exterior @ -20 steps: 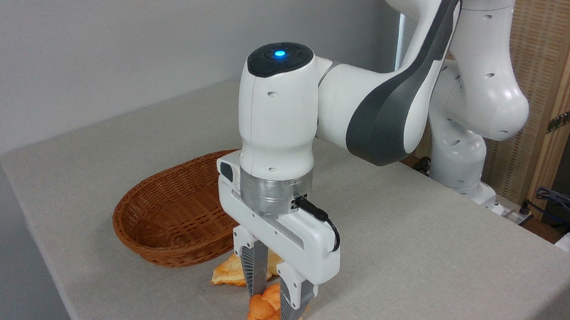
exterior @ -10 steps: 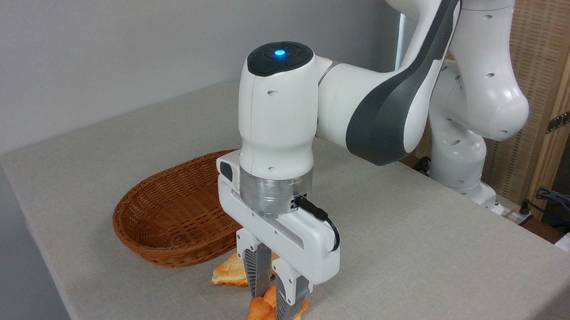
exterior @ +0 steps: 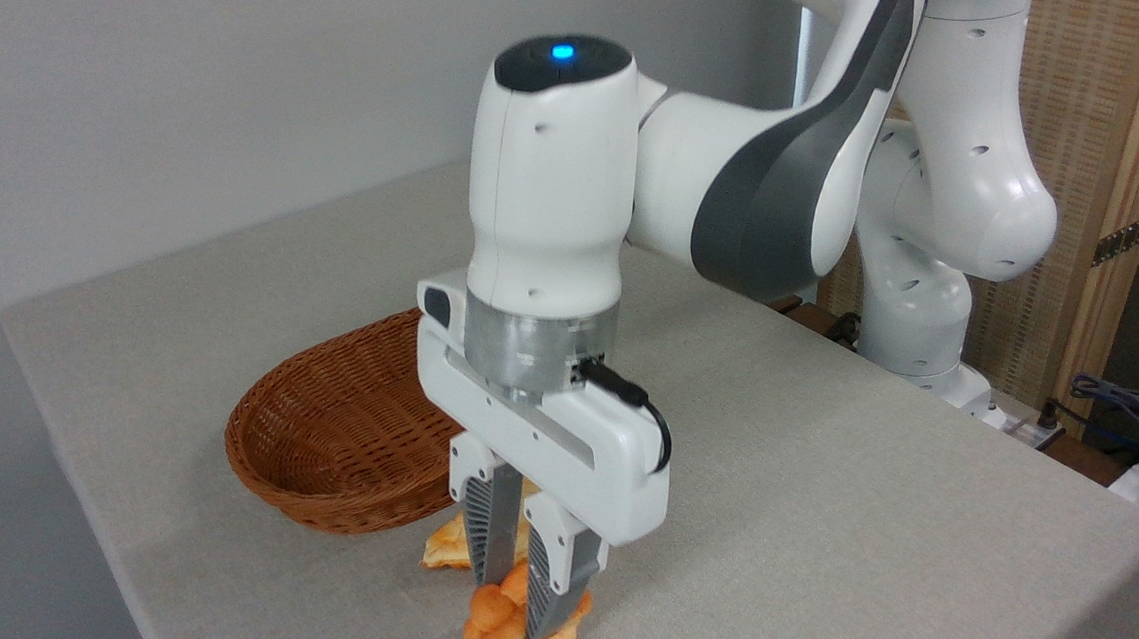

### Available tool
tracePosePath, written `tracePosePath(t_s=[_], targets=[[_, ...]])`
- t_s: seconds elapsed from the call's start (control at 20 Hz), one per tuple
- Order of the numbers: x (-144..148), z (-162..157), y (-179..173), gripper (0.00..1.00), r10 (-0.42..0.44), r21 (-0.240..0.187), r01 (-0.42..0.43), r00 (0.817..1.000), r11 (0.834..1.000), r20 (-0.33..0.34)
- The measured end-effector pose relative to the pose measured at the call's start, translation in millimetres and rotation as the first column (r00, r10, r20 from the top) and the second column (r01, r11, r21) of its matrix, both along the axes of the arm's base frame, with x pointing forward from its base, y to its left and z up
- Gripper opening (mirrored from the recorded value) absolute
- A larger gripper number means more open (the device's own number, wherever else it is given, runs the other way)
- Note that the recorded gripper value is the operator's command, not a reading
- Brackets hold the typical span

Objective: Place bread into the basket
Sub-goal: 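Lift the orange bun and carry it into the wicker basket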

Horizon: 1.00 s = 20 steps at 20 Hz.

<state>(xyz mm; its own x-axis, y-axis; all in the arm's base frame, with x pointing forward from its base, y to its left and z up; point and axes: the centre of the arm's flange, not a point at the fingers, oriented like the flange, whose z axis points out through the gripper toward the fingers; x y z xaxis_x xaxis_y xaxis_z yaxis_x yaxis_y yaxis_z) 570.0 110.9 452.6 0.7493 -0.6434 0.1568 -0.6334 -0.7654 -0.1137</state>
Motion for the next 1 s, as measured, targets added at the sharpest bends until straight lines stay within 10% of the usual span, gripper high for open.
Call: tracePosePath(t_s=[0.35,1.0], targets=[[13,31,-30,0.51,0.02,-0.109,-0.011,0.997,0.994,0.08],[23,43,-145,0.51,0.008,-0.176,0.006,0.997,0.984,0.077]])
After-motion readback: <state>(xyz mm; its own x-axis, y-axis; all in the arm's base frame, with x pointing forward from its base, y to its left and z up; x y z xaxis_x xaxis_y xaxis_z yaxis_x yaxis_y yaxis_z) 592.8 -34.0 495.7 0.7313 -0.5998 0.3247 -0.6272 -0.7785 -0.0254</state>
